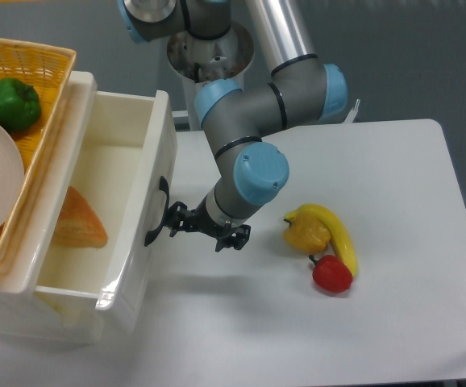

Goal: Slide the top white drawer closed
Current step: 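Push the drawer front inward until the drawer shuts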

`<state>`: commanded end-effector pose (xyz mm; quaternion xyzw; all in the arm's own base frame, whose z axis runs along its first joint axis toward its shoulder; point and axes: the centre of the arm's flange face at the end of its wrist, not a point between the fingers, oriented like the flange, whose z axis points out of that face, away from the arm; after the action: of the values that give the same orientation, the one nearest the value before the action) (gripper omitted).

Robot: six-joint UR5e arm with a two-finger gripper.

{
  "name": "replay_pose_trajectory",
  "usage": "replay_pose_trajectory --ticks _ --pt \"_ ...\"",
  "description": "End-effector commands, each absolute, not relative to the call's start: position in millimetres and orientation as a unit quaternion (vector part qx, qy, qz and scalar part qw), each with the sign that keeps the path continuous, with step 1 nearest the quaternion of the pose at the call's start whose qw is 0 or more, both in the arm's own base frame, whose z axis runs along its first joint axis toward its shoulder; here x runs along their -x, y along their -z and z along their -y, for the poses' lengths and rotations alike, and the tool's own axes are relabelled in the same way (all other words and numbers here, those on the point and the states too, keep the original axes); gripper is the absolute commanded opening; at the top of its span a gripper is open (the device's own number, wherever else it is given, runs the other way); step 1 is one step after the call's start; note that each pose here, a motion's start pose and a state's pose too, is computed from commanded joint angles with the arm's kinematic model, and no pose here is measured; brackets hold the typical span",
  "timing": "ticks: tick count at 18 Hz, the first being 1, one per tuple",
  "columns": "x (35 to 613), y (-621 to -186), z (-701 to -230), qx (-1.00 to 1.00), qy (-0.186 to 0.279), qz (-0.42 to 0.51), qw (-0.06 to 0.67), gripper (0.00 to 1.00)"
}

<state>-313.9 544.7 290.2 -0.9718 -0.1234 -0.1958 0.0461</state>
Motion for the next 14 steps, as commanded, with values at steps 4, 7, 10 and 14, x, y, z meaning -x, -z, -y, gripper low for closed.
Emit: replay_pose_trajectory --ticks 4,7,10,14 --pt "303.5 -291.8 -550.8 0.974 0.193 0.112 0.045 1.00" --pt "300.3 -292.9 -554.1 0.974 0.192 0.108 0.045 1.00" --pt "292.5 -295.2 -558.9 0.976 0.189 0.100 0.045 1.00" --pt "280.4 -297.8 -566.2 0.978 0.186 0.086 0.046 1.00"
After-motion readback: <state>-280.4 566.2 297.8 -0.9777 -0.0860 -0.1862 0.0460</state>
